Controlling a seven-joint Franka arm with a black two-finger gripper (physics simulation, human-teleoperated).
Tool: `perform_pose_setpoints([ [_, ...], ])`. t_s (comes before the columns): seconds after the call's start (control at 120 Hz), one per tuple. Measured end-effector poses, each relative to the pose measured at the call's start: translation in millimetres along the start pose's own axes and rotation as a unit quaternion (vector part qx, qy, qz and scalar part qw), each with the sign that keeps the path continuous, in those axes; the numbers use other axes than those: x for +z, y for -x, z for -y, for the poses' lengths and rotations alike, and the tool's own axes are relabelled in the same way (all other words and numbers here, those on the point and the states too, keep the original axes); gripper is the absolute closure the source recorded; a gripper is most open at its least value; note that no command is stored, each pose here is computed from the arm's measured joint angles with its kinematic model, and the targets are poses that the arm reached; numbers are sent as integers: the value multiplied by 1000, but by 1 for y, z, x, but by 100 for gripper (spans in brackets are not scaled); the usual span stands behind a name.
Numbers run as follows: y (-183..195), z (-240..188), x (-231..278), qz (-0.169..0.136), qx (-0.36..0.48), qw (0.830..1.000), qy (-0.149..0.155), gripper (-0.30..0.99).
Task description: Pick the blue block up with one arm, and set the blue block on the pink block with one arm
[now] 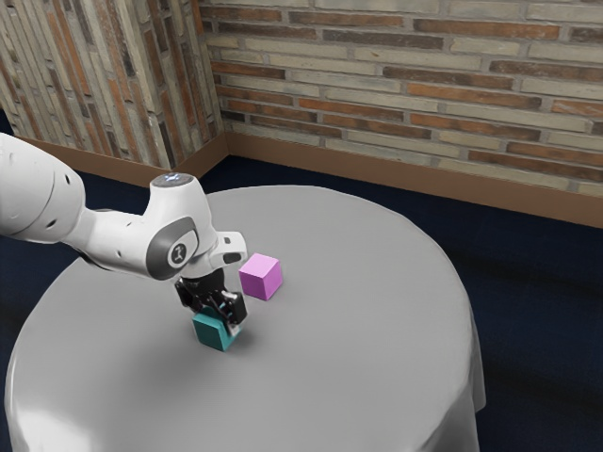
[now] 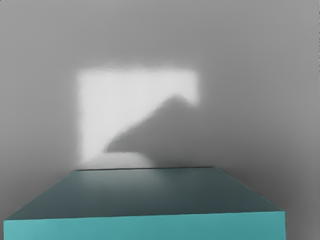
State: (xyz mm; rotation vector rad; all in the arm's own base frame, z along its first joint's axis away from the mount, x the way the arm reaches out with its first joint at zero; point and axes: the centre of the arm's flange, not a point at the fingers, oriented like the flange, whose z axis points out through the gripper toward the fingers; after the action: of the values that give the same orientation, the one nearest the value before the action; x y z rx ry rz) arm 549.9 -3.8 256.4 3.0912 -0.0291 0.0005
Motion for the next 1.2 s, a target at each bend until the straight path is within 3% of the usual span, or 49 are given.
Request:
perform_pose_setpoints([
  [0.433,-4,-4,-18,-16,18,1000,-4,32],
  [0.6,-40,6,-68,-55,17,998,-12,34],
  [0.842,-109,11,-97,-71,21,997,-20,33],
  [0.992,-144,10,-102,-52,24,998,-17,32],
  [1.2,-142,6,-89,4,18,1000,5,32],
])
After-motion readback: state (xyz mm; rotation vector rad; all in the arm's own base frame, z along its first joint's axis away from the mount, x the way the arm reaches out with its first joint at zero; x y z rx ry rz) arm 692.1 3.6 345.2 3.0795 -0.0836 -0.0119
